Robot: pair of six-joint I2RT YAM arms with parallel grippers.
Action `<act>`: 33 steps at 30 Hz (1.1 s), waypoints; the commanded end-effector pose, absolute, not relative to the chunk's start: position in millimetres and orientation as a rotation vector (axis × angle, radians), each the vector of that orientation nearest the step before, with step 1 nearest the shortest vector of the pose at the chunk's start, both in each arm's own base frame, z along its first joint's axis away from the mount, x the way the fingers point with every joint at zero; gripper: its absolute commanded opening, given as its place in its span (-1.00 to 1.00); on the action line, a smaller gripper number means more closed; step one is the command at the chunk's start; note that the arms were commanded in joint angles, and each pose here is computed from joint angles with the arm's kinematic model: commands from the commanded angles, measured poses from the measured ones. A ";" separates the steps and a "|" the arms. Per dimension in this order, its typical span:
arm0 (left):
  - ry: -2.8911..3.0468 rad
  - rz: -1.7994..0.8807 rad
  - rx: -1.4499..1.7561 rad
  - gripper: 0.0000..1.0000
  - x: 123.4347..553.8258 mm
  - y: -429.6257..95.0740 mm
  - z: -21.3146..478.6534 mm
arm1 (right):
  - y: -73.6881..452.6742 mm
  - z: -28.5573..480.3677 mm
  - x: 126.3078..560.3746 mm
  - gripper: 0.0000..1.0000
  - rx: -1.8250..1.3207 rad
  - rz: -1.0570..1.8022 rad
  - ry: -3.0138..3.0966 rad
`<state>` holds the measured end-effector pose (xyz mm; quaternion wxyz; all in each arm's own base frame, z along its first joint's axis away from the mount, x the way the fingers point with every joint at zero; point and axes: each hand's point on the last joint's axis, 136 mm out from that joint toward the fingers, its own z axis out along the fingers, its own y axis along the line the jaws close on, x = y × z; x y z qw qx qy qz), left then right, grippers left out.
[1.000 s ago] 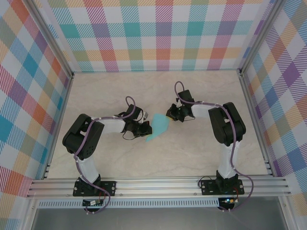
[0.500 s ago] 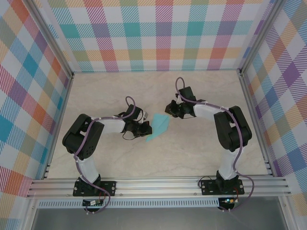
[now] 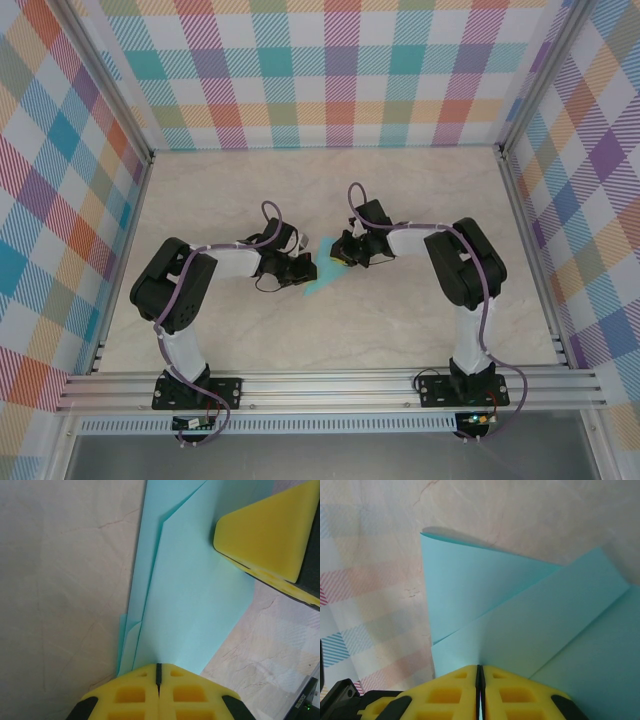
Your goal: Fold a paper plane with a square sheet of paper (pick it up from the middle)
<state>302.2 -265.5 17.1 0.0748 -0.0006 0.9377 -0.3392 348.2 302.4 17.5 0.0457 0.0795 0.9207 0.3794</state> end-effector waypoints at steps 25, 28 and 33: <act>2.995 -1.104 -0.042 -0.93 297.6 -284.6 8.2 | 290.8 -14.5 338.4 -0.79 0.333 1.060 2.898; 3.075 -0.958 -0.056 -0.95 281.3 -264.0 -4.6 | 290.1 -15.1 338.3 -0.79 0.338 1.054 2.900; 3.093 -0.872 -0.035 -0.95 263.0 -245.5 -2.8 | 289.6 -14.2 338.0 -0.79 0.337 1.048 2.900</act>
